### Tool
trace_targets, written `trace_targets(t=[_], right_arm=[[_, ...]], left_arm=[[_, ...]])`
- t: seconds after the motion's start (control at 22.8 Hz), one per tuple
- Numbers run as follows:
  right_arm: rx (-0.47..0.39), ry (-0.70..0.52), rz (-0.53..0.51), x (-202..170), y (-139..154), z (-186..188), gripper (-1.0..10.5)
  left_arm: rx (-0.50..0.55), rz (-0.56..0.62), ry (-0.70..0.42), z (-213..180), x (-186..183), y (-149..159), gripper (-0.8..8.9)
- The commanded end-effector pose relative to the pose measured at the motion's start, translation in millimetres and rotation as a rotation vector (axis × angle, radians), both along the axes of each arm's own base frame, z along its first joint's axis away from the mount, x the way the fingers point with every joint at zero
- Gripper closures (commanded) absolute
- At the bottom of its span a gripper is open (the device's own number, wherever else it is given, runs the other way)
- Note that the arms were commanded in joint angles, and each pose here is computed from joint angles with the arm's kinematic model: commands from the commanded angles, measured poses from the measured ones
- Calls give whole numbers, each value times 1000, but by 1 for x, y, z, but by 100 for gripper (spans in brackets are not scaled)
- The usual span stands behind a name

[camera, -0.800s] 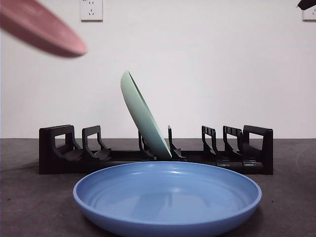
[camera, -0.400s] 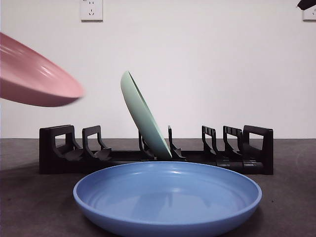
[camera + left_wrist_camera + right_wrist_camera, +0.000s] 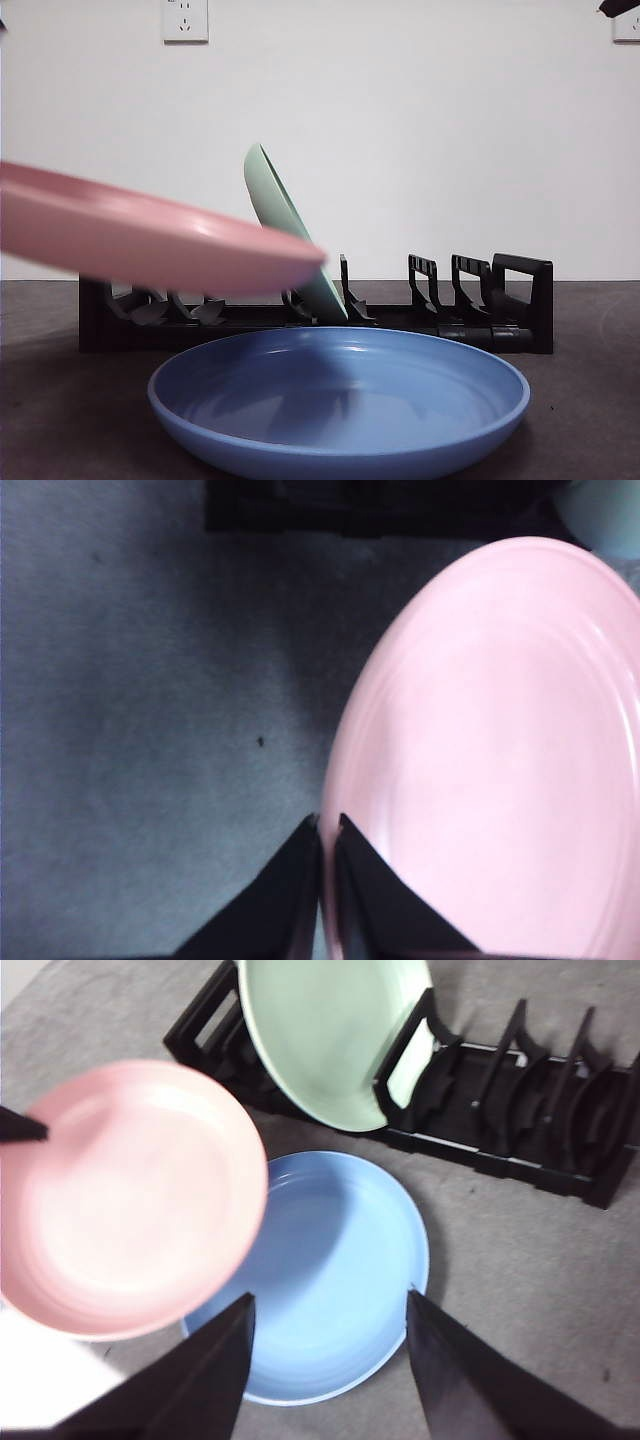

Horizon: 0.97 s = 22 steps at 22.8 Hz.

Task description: Place the plate

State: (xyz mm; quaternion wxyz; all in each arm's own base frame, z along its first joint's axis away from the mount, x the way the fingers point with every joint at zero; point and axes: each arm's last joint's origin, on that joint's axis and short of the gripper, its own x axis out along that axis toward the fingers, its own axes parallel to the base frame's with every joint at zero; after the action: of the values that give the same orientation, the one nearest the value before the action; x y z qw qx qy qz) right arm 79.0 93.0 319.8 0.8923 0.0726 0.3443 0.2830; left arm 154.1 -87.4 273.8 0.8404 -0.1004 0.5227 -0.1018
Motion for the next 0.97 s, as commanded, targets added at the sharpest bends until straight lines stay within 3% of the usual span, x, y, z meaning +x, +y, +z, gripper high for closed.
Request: trace_targets(t=[0.04,0.97], right_arm=[[11,-24,8,0,1,6,709],[10,-29,6,0,1,6,709]], left_arm=[[-22,-5,-1,-4,9,-11,807],[-20,-140,90,-74,48,-96,807]])
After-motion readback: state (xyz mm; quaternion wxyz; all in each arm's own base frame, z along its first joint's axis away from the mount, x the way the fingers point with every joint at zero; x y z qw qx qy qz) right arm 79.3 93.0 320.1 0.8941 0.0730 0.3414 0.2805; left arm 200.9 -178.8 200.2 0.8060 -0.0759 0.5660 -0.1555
